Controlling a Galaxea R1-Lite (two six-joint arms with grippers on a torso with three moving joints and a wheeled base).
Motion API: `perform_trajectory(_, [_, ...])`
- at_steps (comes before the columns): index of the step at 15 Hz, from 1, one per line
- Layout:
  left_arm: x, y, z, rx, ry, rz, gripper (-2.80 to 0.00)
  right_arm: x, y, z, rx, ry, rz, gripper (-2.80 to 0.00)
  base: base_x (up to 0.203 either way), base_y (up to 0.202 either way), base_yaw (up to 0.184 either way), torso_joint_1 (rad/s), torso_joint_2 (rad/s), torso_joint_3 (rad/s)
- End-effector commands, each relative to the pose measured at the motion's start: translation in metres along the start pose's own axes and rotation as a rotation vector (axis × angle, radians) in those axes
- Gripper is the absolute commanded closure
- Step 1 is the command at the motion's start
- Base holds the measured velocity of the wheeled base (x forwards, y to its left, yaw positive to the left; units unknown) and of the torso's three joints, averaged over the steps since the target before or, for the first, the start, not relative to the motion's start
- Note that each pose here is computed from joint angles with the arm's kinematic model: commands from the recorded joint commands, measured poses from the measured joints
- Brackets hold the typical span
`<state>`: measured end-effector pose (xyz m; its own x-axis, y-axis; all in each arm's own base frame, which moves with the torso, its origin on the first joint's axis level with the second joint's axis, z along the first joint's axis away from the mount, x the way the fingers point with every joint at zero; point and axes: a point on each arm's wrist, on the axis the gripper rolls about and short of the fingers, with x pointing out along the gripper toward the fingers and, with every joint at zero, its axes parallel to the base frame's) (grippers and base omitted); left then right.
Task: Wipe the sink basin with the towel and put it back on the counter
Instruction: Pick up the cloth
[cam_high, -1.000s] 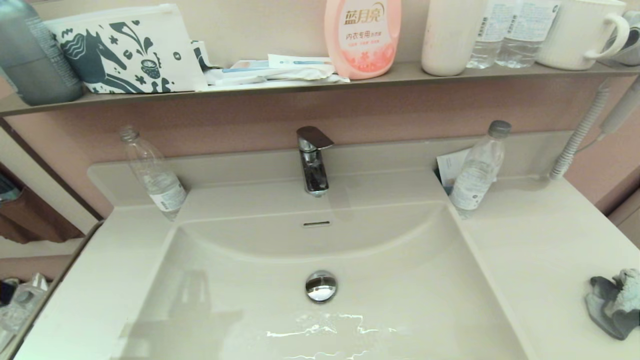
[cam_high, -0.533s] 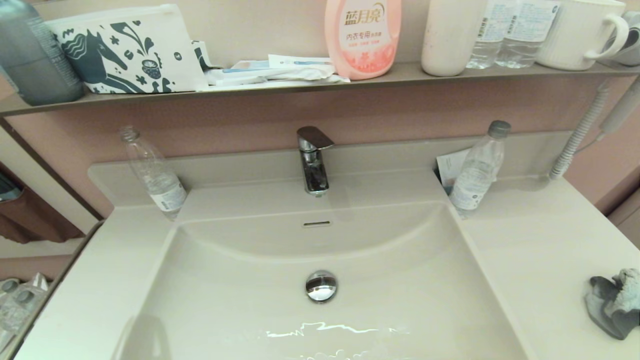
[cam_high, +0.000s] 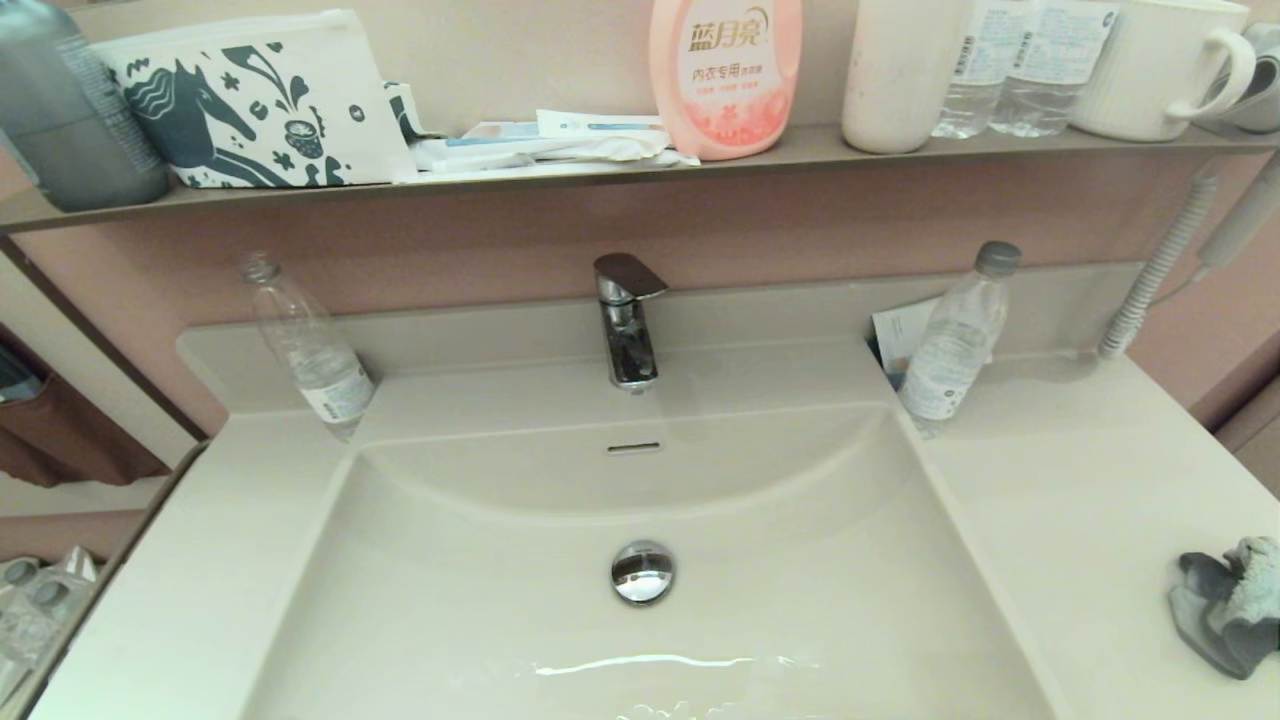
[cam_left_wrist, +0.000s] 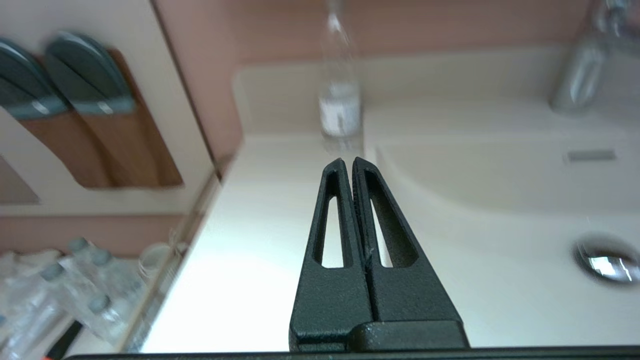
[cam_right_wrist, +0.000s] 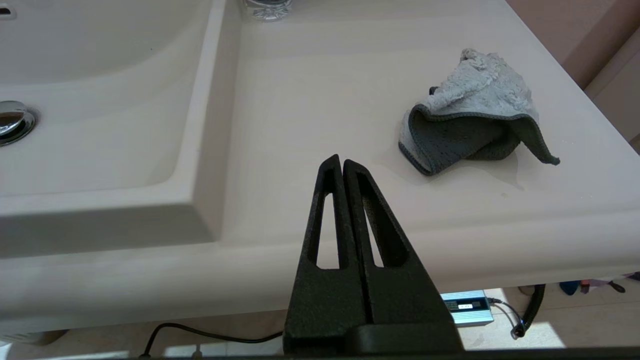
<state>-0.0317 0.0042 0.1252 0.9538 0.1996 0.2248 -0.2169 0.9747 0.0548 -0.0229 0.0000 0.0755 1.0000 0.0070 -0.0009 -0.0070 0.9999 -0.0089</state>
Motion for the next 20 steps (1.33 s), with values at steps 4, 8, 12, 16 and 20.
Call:
perform_trajectory(4, [-0.003,-0.003,-0.023,-0.002,0.070,-0.072,0.00,0.000,0.000,0.000,0.000,0.001,0.001,0.00,0.000,0.000,0.000,0.000,0.00,0.000])
perform_trajectory(8, [-0.001,-0.006,-0.038,0.001,0.117,-0.114,0.00,0.000,0.000,0.000,0.000,0.001,0.001,0.00,0.000,0.000,0.000,0.000,0.00,0.000])
perform_trajectory(12, [-0.002,-0.008,-0.042,-0.034,0.145,-0.185,0.00,0.000,0.000,0.000,0.000,0.001,0.001,0.00,0.000,0.000,0.000,0.000,0.00,0.000])
perform_trajectory(16, [-0.003,-0.008,-0.049,-0.089,0.225,-0.190,0.00,0.000,0.000,0.000,0.000,0.001,0.001,0.00,0.000,0.000,0.000,0.000,0.00,0.000])
perform_trajectory(20, [-0.003,-0.009,-0.049,-0.091,0.222,-0.190,0.00,0.000,0.000,0.000,0.000,0.001,0.001,0.00,0.000,0.000,0.000,0.000,0.00,0.000])
